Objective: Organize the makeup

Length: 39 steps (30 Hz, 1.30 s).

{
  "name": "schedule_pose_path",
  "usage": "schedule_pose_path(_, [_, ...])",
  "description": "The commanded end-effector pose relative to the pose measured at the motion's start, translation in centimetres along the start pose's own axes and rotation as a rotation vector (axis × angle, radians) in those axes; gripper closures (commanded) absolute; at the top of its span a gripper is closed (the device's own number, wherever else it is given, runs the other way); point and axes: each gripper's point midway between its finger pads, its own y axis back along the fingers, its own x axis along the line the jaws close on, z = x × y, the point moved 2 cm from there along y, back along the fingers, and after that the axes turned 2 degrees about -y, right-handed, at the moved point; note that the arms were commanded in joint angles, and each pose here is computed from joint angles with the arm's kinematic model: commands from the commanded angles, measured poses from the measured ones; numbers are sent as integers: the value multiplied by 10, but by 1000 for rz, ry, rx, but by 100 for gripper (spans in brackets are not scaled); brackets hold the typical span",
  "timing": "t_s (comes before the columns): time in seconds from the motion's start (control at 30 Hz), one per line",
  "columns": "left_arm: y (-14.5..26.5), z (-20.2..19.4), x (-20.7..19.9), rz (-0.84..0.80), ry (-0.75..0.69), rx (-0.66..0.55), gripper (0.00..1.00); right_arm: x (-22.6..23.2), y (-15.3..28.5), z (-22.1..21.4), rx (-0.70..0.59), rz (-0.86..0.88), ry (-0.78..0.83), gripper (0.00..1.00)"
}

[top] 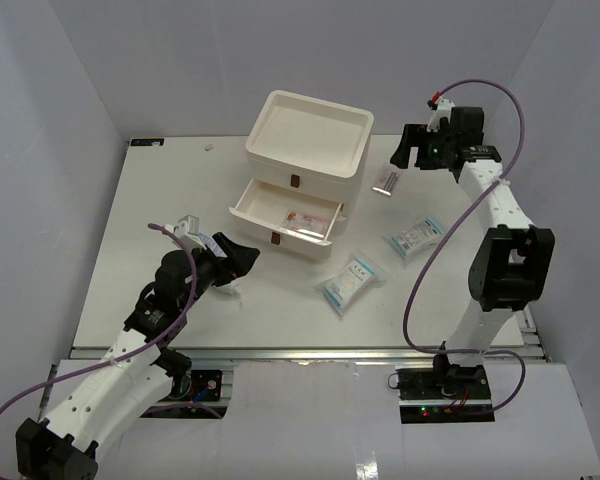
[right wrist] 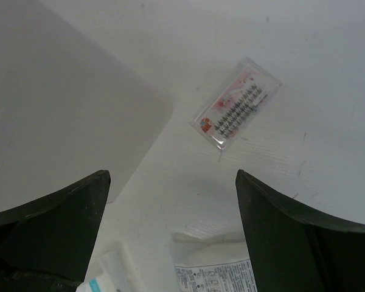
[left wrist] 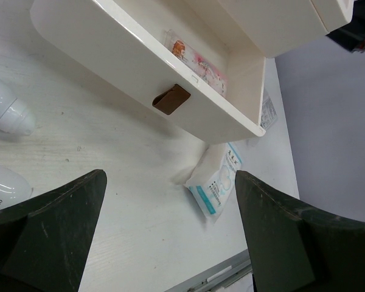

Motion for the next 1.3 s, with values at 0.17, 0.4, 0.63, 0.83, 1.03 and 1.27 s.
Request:
schedule_pose_path(0.17, [-6, 5, -7, -6, 3, 6, 2, -51, -65, -3, 3, -222, -218, 10])
schedule_pose_path(0.4, [-16, 0, -2, 30, 3, 44, 2, -63, -121, -22, 39, -289, -203, 10])
schedule_pose_path(0.63, [-18, -3, 1, 45, 3, 60, 2, -65, -148, -26, 9, -403, -178, 10])
schedule_pose_path(0.83, [-17, -2, 0, 47, 0, 61, 2, -66, -163, -43, 23, -455, -175, 10])
schedule_pose_path(1.03, [-14, -1, -1, 45, 2, 57, 2, -66, -166, -63, 57, -489, -173, 9])
schedule_pose_path(1.27, [-12, -1, -1, 42, 8, 56, 2, -71, -169, -75, 80, -513, -163, 8])
